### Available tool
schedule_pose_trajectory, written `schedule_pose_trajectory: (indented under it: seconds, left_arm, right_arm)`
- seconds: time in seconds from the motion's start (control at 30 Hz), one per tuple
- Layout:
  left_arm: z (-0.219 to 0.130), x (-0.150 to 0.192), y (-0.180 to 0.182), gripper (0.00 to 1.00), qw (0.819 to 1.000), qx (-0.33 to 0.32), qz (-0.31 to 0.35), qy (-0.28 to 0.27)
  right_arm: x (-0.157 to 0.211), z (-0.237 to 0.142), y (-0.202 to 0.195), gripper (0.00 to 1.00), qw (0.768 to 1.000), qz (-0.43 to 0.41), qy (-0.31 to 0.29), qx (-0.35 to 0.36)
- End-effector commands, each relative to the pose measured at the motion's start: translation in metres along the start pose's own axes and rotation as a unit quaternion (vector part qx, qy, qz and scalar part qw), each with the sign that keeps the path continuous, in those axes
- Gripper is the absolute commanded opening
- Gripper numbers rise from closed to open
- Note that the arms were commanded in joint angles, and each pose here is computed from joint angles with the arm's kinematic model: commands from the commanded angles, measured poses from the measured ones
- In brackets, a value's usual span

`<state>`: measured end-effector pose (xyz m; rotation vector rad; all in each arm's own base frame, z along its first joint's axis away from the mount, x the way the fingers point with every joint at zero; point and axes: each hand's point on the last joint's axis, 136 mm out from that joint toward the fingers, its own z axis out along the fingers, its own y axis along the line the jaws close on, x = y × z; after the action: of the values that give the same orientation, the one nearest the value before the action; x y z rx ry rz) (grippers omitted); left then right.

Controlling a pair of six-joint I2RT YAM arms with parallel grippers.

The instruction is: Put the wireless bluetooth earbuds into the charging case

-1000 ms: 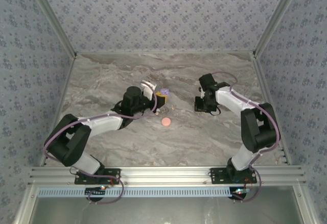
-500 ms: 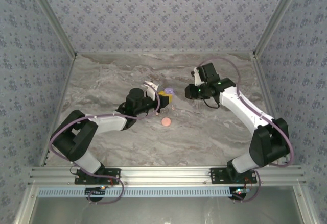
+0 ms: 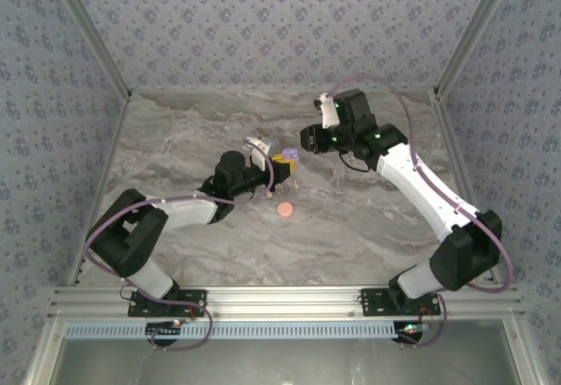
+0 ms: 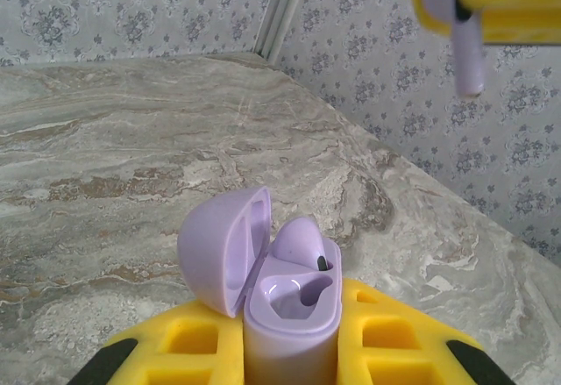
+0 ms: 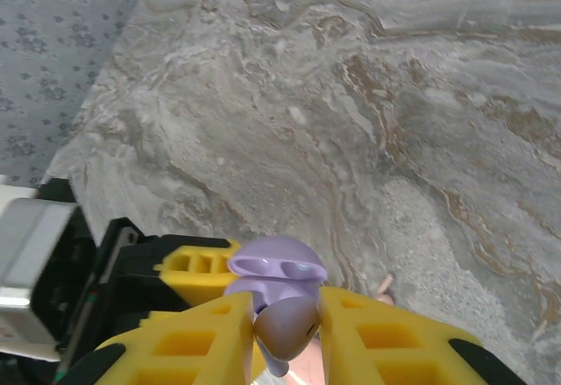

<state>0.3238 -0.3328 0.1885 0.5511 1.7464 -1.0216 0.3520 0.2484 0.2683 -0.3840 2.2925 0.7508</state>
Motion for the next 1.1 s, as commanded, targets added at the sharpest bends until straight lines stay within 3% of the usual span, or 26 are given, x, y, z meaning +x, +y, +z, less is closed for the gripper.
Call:
schedule_pose_trajectory:
  seconds: [0.0,0.43,1.07]
  left_arm:
    - [0.002,-0.037,-0.021,0.13,0.998,0.038,0.012,-0.049]
    - [-0.010,-0.081,-0.046,0.13,0.989,0.077,0.033,-0.120]
    - [-0.024,-0.106,-0.061,0.13,0.982,0.098,0.041,-0.155]
  right_arm:
    - [-0.015,-0.008,0.020,0.26,0.999,-0.023,-0.021,-0.029]
    - [-0.034,-0.022,0.054,0.27,0.995,-0.053,-0.051,-0.071]
    - [-0.035,-0.023,0.056,0.27,0.994,-0.066,-0.062,-0.065]
